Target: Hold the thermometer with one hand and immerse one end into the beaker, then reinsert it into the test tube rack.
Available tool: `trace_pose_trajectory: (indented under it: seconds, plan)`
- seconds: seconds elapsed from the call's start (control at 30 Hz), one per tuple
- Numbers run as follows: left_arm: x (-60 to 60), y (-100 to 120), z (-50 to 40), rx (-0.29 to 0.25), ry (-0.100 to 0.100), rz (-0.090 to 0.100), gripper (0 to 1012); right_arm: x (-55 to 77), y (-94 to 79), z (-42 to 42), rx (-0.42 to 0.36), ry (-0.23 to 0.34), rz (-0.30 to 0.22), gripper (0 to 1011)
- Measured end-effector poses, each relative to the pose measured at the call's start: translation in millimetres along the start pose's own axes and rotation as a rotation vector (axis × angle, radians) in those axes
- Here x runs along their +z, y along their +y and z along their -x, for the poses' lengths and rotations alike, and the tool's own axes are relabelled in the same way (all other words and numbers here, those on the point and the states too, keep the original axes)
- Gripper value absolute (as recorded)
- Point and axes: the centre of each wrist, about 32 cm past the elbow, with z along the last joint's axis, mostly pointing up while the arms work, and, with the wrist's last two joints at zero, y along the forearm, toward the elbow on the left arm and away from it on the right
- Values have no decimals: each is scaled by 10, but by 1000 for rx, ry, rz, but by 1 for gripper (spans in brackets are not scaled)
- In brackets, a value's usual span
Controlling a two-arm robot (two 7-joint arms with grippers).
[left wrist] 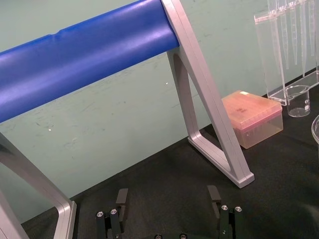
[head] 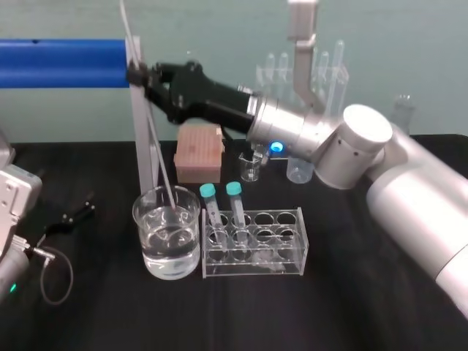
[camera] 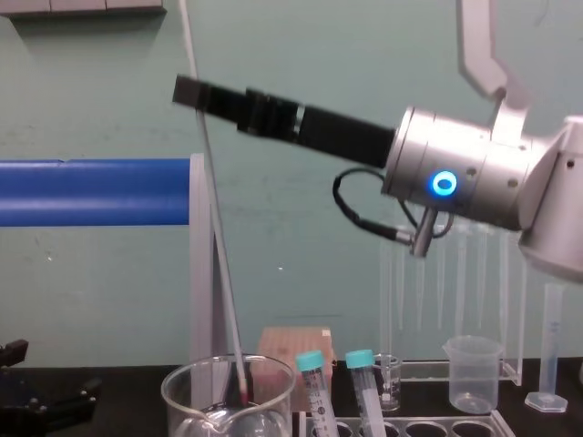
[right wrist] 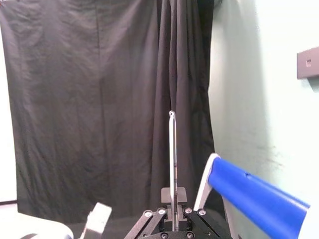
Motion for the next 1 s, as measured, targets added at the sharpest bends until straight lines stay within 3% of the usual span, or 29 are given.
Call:
trace_pose_trajectory:
  seconds: [0.3, 0.47, 1.0]
  plan:
    - [0, 0, 0, 0, 0, 0, 1008, -346, -95, 26, -20, 23, 44, 53]
    - [0, 0, 0, 0, 0, 0, 1008, -449, -129, 46, -29, 34, 61, 53]
    - [0, 0, 0, 0, 0, 0, 1008, -594, -173, 95, -50, 71, 87, 53]
